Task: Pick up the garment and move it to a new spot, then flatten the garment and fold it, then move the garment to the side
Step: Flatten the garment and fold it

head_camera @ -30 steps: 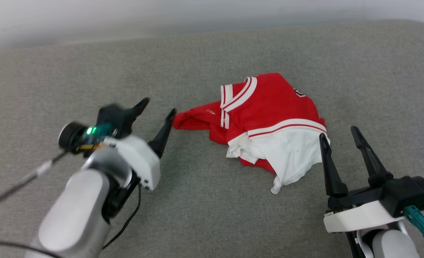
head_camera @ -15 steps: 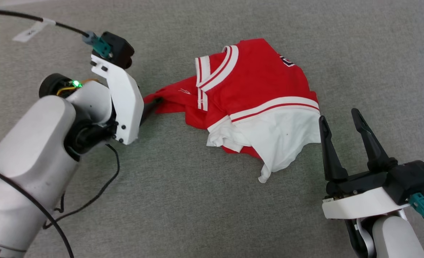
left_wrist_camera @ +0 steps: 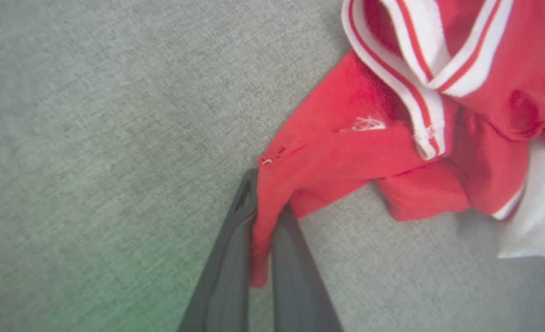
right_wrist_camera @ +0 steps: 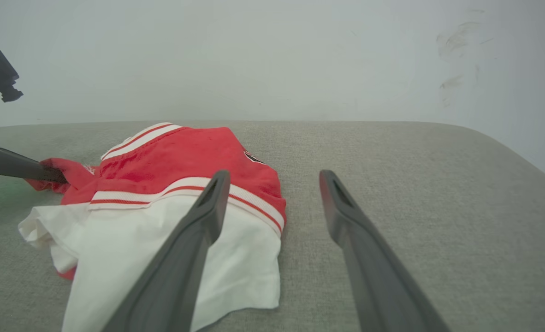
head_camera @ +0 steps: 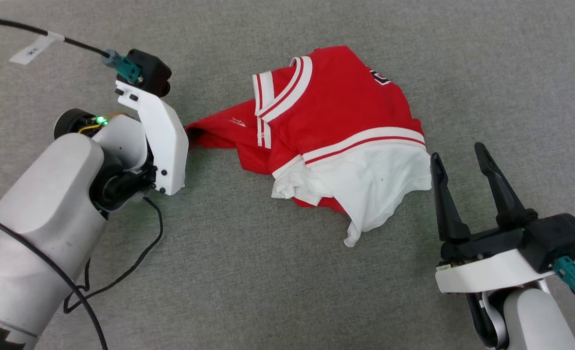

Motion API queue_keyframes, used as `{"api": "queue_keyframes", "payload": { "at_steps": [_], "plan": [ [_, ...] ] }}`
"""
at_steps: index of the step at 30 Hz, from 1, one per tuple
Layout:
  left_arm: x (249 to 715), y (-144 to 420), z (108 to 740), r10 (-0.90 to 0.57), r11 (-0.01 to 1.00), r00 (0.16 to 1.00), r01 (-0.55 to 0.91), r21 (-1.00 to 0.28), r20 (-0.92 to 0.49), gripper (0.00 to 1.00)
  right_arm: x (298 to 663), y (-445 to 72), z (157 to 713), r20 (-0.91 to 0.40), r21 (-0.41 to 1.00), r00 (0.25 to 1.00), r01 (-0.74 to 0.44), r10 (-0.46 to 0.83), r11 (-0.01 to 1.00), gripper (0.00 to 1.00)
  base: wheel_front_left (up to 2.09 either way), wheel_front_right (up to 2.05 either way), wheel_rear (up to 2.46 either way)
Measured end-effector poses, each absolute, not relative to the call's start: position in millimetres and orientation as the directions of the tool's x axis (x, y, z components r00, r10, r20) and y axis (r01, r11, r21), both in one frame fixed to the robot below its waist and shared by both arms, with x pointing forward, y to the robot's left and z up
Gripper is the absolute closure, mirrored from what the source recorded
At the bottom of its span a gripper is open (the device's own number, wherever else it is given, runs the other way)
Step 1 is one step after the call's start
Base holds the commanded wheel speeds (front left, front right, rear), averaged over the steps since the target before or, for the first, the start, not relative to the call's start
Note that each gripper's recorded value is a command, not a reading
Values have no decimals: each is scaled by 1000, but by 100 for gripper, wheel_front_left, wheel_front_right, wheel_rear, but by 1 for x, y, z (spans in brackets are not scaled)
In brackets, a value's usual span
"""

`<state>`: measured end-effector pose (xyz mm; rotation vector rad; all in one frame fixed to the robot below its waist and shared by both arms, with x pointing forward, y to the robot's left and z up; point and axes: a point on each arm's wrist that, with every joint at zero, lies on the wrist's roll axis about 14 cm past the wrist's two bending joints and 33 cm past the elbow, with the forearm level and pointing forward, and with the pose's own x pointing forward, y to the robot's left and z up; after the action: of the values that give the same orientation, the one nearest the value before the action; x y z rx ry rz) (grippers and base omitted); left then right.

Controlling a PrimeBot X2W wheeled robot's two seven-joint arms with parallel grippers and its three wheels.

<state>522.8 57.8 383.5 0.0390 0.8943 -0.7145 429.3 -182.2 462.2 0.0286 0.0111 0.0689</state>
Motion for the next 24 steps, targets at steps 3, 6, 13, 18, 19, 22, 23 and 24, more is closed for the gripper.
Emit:
{"api": "queue_keyframes", "payload": {
  "at_steps": [3, 6, 13, 18, 19, 22, 23, 24],
  "plan": [
    [536, 62, 404, -566, 789, 510, 563, -246, -648, 100, 428, -178, 467, 1, 32, 997, -80, 80, 996, 0, 0, 0, 0],
    [559, 75, 444, -557, 816, 641, 542, -203, -528, 100, 426, -175, 474, 19, 35, 996, -90, 89, 995, 0, 0, 0, 0],
    [598, 117, 596, -469, 883, 880, 464, -77, -74, 100, 414, -169, 492, 59, 41, 993, -106, 104, 994, 0, 0, 0, 0],
    [587, 128, 722, -423, 903, 862, 428, 46, 278, 100, 406, -161, 504, 88, 47, 989, -126, 122, 991, 0, 0, 0, 0],
    [581, 128, 747, -417, 906, 840, 417, 78, 348, 100, 405, -160, 507, 97, 49, 987, -131, 126, 990, 0, 0, 0, 0],
    [559, 117, 815, -427, 897, 729, 415, 150, 535, 100, 402, -160, 513, 113, 55, 986, -131, 124, 990, 0, 0, 0, 0],
    [554, 109, 826, -436, 890, 704, 430, 151, 561, 100, 401, -161, 515, 117, 57, 986, -128, 120, 990, 0, 0, 0, 0],
    [550, 99, 831, -457, 878, 681, 450, 164, 572, 100, 400, -163, 515, 118, 58, 986, -123, 115, 991, 0, 0, 0, 0]
  ]
}}
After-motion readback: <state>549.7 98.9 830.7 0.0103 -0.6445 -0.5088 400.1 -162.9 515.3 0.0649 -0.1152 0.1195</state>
